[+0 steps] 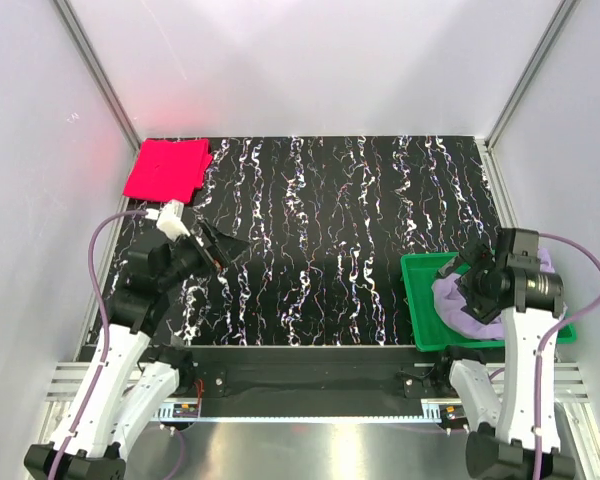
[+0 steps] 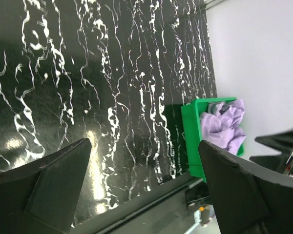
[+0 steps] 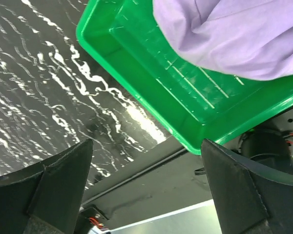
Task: Fold and stack the t-shirts
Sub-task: Grab the tshirt from the pile
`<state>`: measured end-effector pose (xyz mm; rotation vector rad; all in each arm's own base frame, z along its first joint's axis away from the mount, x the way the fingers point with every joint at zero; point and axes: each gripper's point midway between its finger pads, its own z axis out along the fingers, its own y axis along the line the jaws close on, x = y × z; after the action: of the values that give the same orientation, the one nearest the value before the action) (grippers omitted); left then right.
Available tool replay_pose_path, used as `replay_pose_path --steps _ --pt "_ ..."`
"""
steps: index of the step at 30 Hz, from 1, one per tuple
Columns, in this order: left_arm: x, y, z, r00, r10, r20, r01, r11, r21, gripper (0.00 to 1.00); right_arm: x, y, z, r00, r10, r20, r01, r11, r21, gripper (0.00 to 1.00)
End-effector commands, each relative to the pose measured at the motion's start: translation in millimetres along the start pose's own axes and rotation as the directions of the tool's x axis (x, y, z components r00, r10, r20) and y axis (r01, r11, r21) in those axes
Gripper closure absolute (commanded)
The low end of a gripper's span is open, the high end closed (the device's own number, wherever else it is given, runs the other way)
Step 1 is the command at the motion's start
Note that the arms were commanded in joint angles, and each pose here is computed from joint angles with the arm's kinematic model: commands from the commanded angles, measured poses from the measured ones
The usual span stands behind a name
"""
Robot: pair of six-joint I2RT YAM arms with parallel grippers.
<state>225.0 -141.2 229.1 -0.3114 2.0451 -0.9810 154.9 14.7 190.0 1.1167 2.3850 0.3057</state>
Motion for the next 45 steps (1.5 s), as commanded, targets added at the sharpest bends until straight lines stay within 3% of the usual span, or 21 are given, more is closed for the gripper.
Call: replay_pose_path --steps 1,5,9,12,13,18,20,24,27,29,35,36,38,40,41,42,45 --pt "-17 -17 -2 0.992 0.119 0.028 -0.121 0.992 0.046 0.01 -14 -2 -1 0.996 -0.069 0.058 0.068 0.997 0.022 0.00" --pt "-33 -24 2 0.974 0.223 0.045 -0.225 0.973 0.041 0.01 -30 6 1 0.989 -0.087 0.118 0.088 0.996 0.004 0.00" --pt "-48 -23 4 0.964 0.263 0.049 -0.262 0.965 -0.014 0.01 -44 25 5 0.976 -0.202 0.084 0.204 0.979 -0.025 0.00" --pt "-51 -22 4 0.957 0.286 0.045 -0.285 0.958 -0.027 0.01 -47 14 14 0.985 -0.171 -0.021 0.172 0.980 0.101 0.00" --pt "-53 -21 3 0.955 0.293 0.050 -0.292 0.956 -0.041 0.01 -51 -3 16 0.987 -0.157 -0.022 0.159 0.965 0.209 0.00" --pt "-65 7 -8 0.972 0.220 0.081 -0.195 0.950 -0.246 0.01 -56 1 49 0.991 -0.126 -0.040 0.131 0.970 0.205 0.00" --pt "-63 9 -15 0.978 0.197 0.063 -0.172 0.946 -0.274 0.01 -54 5 70 0.987 -0.123 -0.104 0.142 0.968 0.205 0.00" --pt "-55 -6 -17 0.964 0.265 0.007 -0.258 0.947 -0.192 0.01 -57 -10 99 0.983 -0.116 -0.145 0.155 0.943 0.296 0.05" --pt "-54 -14 -17 0.960 0.281 -0.012 -0.279 0.949 -0.149 0.01 -60 -21 119 0.984 -0.098 -0.146 0.145 0.923 0.358 0.23" --pt "-51 -21 -15 0.954 0.298 -0.030 -0.299 0.949 -0.102 0.01 -56 -33 133 0.985 -0.061 -0.162 0.125 0.899 0.420 0.28" --pt "-51 -30 -18 0.941 0.338 -0.033 -0.339 0.939 -0.058 0.15 -51 -26 172 0.983 -0.039 -0.180 0.104 0.924 0.367 0.27" --pt "-51 -30 -18 0.940 0.341 -0.032 -0.342 0.938 -0.060 0.21 -50 -25 176 0.981 -0.030 -0.190 0.099 0.927 0.363 0.28" --pt "-52 -32 -20 0.936 0.352 -0.028 -0.353 0.934 -0.053 0.29 -46 -24 187 0.976 -0.019 -0.217 0.098 0.928 0.358 0.37" --pt "-53 -34 -21 0.934 0.357 -0.024 -0.358 0.933 -0.047 0.45 -43 -22 191 0.971 -0.004 -0.237 0.091 0.930 0.356 0.94" --pt "-53 -34 -21 0.933 0.359 -0.022 -0.360 0.932 -0.048 0.49 -43 -22 188 0.972 0.005 -0.235 0.083 0.929 0.362 1.00" --pt "-54 -35 -23 0.932 0.362 -0.018 -0.362 0.931 -0.048 0.59 -48 -20 183 0.976 0.008 -0.218 0.074 0.927 0.368 1.00" --pt "-58 -36 -26 0.931 0.366 -0.005 -0.365 0.929 -0.066 0.71 -71 5 140 0.993 -0.002 -0.119 0.039 0.950 0.311 1.00"
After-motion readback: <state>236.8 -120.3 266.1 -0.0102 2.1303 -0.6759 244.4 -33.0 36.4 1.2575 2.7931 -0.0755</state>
